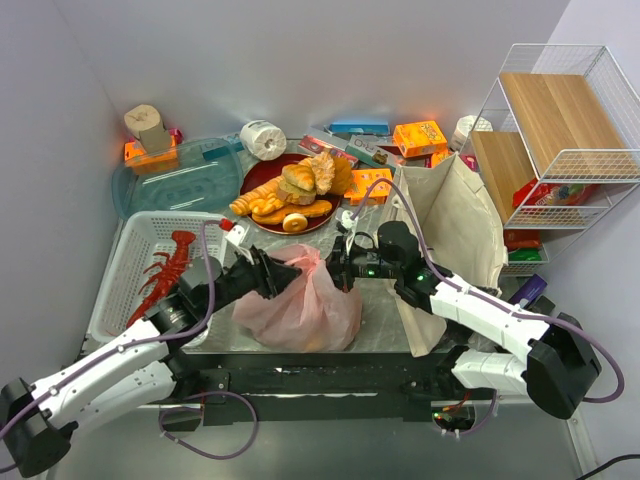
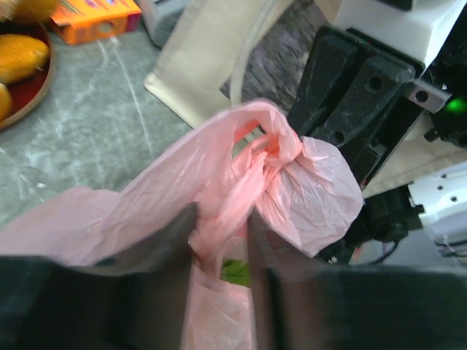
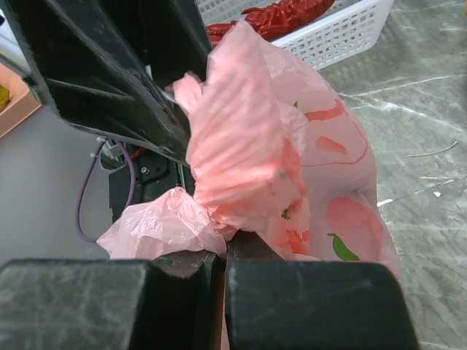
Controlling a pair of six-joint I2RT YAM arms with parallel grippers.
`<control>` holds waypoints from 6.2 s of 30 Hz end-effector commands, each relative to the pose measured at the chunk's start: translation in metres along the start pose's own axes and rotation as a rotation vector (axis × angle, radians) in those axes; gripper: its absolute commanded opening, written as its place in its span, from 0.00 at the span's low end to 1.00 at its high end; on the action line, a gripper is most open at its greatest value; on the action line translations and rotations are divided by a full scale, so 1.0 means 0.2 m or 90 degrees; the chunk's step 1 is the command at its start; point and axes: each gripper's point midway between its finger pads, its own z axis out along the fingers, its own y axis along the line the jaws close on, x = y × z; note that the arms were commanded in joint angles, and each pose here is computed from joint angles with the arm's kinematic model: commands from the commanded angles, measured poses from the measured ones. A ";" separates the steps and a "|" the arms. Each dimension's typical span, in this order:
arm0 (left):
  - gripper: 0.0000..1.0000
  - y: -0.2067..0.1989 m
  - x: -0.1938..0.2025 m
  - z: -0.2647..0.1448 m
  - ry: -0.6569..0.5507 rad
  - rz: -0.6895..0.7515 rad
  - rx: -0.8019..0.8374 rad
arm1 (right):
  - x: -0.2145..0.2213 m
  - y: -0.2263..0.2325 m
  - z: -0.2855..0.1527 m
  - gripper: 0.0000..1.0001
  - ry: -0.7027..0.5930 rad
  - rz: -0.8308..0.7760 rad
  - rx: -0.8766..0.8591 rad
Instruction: Place the mixed food into the grocery bags and tie them
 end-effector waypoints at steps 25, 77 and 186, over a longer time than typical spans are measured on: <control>0.01 0.27 -0.10 -0.12 -0.043 -0.003 -0.117 | 0.02 -0.46 -0.59 0.00 0.099 -0.101 0.525; 0.01 0.40 0.01 -0.17 0.065 -0.024 -0.194 | -0.25 -0.52 -0.48 0.72 0.114 -0.024 0.500; 0.01 0.76 -0.21 -0.78 -0.348 -0.192 -0.506 | -0.16 -1.26 -1.07 0.00 0.122 -0.055 0.947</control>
